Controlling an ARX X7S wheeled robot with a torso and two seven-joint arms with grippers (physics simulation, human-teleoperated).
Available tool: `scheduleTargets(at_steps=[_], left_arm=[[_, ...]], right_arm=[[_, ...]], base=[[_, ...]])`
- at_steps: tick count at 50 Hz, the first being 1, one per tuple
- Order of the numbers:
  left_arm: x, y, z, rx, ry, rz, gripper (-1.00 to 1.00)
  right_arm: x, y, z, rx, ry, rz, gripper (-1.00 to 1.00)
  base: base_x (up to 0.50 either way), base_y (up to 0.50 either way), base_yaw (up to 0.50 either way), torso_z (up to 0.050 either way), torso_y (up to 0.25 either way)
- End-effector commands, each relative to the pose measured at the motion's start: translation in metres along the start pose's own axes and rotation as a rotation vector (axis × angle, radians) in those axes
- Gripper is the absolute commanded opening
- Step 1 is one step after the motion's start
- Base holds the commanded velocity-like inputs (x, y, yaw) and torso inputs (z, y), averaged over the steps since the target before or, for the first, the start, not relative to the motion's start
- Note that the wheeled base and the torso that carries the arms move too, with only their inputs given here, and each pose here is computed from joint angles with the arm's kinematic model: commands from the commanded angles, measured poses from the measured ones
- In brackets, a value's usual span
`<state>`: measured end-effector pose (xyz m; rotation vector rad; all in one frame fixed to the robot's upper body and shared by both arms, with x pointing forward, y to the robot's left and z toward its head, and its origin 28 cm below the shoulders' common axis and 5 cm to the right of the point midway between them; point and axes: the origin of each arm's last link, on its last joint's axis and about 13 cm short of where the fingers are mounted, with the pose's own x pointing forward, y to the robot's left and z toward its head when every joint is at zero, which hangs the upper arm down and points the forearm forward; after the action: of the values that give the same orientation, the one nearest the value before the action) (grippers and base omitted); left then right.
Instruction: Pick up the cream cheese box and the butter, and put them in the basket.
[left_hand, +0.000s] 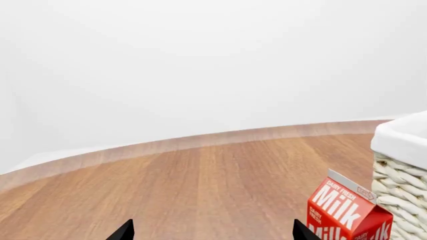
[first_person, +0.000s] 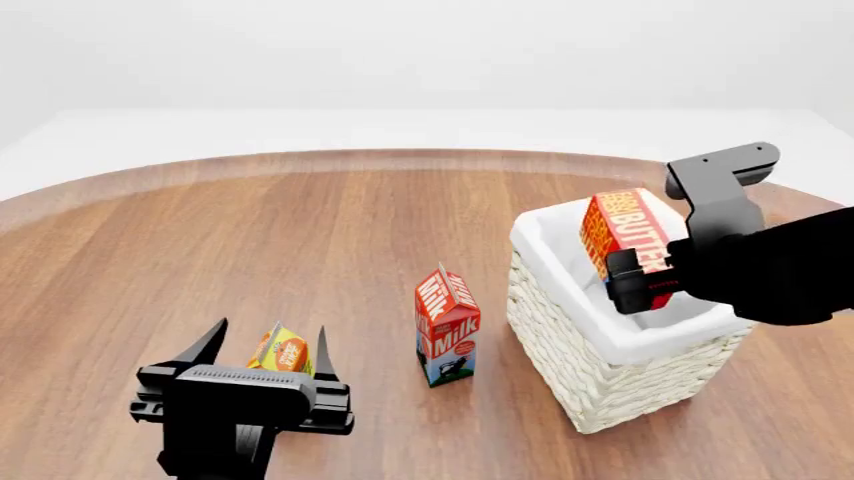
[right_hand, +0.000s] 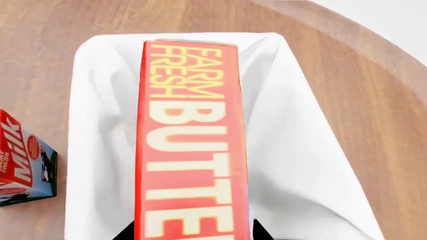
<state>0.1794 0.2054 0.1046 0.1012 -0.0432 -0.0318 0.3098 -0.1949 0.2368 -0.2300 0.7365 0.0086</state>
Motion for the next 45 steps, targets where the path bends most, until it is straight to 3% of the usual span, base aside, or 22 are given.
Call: scheduleTargets(at_steps=[1, 41, 42, 45], left_arm=[[0.0005, 0.0005, 0.0, 0.0, -0.001, 0.001, 1.0], [-0.0002, 0.0002, 0.0015, -0.002, -0.003, -0.001, 1.0], [0.0, 0.0003, 0.0017, -0.002, -0.003, 0.0, 1.0], [0.0002, 0.0001, 0.0012, -0.002, -0.003, -0.001, 1.0]], right_arm=[[0.0043, -0.0052, 0.0067, 0.006, -0.023, -0.049, -1.0], [0.0128, -0.0062, 0.0097, 0.018, -0.001, -0.071, -1.0], [0.0132, -0.0063, 0.0099, 0.019, -0.009, -0.073, 1.0], [0.0137, -0.0063, 0.0098, 0.012, -0.014, -0.076, 1.0]], base=[[0.0, 0.0, 0.0, 0.0, 0.0], [0.0, 0.0, 0.0, 0.001, 0.001], [0.0, 0.0, 0.0, 0.0, 0.01], [0.0, 0.0, 0.0, 0.0, 0.0]])
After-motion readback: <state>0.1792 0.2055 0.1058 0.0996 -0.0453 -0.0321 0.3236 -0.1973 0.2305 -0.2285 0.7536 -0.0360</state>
